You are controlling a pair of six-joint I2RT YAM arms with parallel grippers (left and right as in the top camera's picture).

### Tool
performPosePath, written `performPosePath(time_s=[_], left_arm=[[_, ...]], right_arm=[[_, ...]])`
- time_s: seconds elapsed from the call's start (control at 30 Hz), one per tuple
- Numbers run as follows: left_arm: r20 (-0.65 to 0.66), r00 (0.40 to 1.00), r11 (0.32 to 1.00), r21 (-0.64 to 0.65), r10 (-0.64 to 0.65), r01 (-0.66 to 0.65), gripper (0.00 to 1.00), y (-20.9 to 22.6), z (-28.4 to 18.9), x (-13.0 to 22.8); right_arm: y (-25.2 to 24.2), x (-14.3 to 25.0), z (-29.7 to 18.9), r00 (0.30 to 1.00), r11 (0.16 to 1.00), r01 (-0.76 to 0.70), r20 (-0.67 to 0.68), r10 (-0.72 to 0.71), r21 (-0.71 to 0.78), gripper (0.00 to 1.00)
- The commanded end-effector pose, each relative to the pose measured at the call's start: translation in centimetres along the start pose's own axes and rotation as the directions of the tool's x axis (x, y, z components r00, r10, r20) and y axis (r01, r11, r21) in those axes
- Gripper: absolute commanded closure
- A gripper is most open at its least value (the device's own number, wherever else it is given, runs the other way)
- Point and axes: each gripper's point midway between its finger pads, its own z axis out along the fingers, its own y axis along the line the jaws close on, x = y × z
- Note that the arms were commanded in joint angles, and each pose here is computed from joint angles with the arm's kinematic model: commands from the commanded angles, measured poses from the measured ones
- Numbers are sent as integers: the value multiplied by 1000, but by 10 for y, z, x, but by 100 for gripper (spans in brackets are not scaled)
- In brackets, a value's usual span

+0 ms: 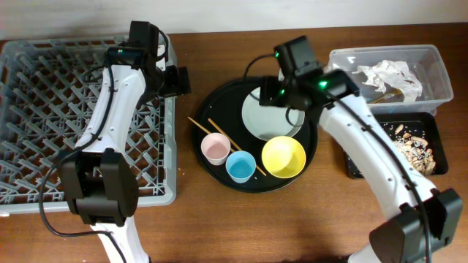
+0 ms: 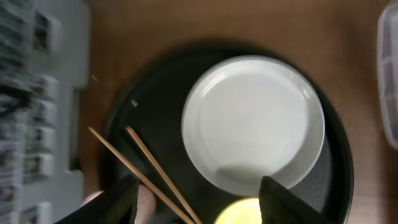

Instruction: Sort waste into correct bins and load items into the dishwasher rack

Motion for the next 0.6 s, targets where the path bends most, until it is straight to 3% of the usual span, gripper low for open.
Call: performPosePath(time_s=[0.0, 0.17, 0.27, 0.57], left_arm=[[25, 1000, 1000, 0, 1, -1, 1, -2, -5, -7], [24, 1000, 1000, 0, 1, -1, 1, -2, -5, -7], [25, 1000, 1000, 0, 1, -1, 1, -2, -5, -7], [25, 1000, 1000, 0, 1, -1, 1, -2, -5, -7]], right_arm=[[14, -24, -21, 999, 999, 20, 47, -18, -36, 36], [18, -32, -18, 999, 1000, 29, -14, -30, -9, 34], [18, -24, -8, 991, 998, 54, -121, -52, 16, 33], [-7, 4, 18, 963, 988, 79, -267, -41, 132, 15]])
